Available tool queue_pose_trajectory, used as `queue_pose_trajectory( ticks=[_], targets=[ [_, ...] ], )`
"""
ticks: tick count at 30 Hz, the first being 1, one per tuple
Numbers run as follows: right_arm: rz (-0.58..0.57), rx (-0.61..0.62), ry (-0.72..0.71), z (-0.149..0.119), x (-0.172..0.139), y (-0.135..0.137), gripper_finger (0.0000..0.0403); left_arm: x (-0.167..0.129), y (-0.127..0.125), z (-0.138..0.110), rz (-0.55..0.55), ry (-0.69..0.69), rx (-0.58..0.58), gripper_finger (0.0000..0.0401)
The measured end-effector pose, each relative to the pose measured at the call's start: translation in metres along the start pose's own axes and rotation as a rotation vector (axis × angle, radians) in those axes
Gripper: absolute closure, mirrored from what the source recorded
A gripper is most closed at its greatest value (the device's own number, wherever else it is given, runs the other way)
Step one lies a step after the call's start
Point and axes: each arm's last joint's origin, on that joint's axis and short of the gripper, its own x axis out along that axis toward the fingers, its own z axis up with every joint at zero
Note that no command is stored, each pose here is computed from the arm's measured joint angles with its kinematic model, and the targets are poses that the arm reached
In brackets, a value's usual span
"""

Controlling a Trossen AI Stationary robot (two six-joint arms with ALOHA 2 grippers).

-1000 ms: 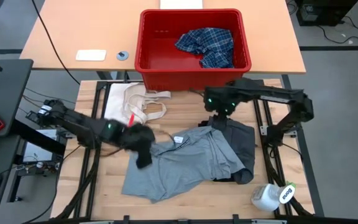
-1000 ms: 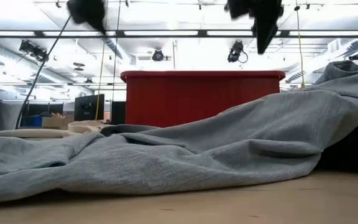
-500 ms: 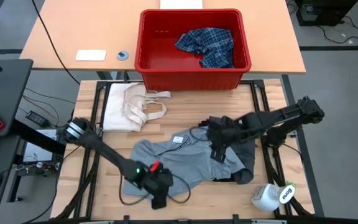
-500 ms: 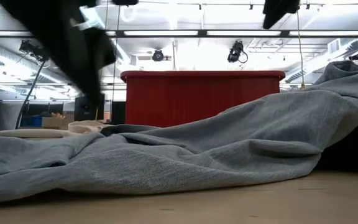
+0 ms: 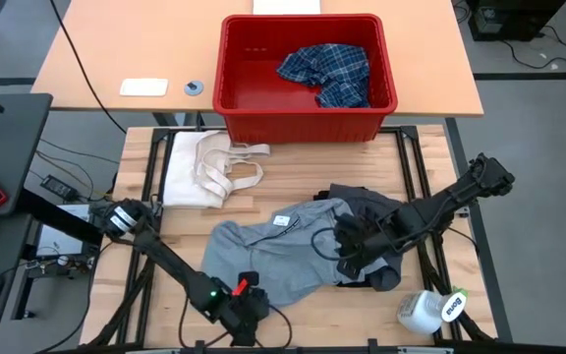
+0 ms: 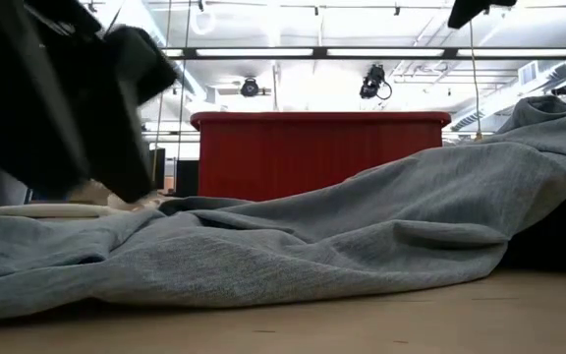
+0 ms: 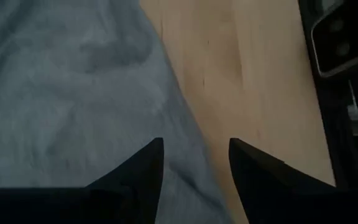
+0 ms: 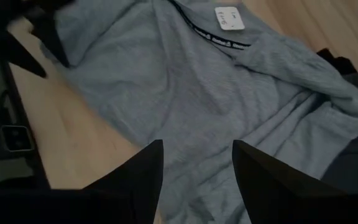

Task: Fold Laundry from Bin
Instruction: Fold the gray shirt

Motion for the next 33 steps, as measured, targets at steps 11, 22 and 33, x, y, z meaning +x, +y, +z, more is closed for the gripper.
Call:
queue_pose_trajectory(
  ticks=[11,22,33],
  targets=[
    [0.029,0.031,-0.018,-0.003,-0.002,0.006,0.0204,0.031,0.0,-0.012,0.007,0.055,0.026,0.0233],
    [0.125,-0.258,-0.033,-0.016,0.0,0.029,0.0204,-0.008,0.01,0.018,-0.001,0.023,-0.058,0.0395],
    [0.077,-0.43,-0.298,-0.023,0.047,0.083,0.0205,-0.093,0.042,0.079,-0.031,-0.052,-0.212,0.0399]
  ],
)
